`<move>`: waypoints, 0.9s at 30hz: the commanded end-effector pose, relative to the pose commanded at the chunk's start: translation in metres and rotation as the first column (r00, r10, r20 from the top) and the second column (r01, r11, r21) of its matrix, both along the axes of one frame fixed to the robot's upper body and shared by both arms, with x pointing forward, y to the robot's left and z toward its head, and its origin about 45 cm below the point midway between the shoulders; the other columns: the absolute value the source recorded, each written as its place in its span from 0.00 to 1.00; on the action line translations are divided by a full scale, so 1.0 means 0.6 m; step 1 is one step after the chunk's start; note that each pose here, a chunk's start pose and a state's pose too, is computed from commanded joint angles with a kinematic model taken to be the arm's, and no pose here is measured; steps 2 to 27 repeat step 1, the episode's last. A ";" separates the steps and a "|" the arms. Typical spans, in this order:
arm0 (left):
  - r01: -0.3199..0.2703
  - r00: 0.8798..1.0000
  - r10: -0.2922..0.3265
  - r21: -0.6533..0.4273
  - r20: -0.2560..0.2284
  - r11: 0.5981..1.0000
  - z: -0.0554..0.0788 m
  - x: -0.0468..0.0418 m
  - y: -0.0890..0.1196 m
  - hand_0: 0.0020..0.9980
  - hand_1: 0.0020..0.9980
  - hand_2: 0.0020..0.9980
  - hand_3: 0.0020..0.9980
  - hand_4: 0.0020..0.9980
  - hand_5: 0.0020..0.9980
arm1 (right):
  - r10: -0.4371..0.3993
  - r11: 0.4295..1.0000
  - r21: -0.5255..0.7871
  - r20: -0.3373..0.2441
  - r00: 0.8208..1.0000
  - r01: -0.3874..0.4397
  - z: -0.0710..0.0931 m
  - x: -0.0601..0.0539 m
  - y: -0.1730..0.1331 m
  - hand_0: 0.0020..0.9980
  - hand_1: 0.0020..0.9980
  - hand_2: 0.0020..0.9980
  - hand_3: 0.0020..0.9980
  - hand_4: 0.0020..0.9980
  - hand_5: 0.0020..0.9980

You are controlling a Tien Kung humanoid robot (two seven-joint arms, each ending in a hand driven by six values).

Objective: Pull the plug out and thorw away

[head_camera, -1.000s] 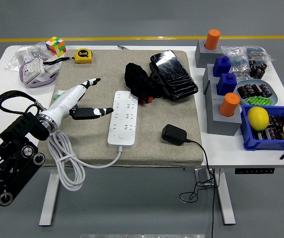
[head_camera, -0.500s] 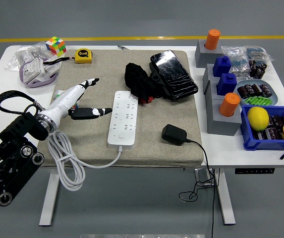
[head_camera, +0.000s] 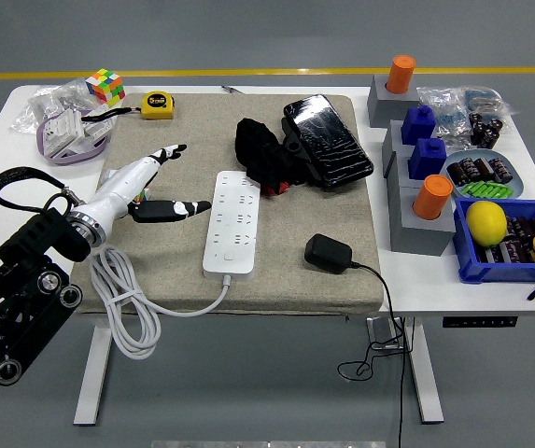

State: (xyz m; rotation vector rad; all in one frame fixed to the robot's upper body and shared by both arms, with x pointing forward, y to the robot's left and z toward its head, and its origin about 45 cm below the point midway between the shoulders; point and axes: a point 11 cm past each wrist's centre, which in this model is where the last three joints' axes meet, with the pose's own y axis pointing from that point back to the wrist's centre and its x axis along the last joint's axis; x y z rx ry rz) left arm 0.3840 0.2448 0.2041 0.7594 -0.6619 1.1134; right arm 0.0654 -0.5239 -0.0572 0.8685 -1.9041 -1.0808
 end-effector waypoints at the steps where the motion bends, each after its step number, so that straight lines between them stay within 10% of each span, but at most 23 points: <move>1: -0.001 1.000 0.001 0.000 0.001 1.000 0.001 0.000 0.001 0.96 0.96 0.96 1.00 1.00 0.59 | 0.001 1.000 0.001 -0.001 1.000 -0.001 0.000 -0.001 0.001 0.57 0.66 0.67 0.56 0.96 0.48; 27: -0.001 1.000 0.001 0.000 0.001 1.000 0.001 0.000 0.001 0.96 0.96 0.96 1.00 1.00 0.59 | 0.001 1.000 0.001 -0.001 1.000 -0.001 0.000 -0.001 0.001 0.57 0.66 0.67 0.56 0.96 0.48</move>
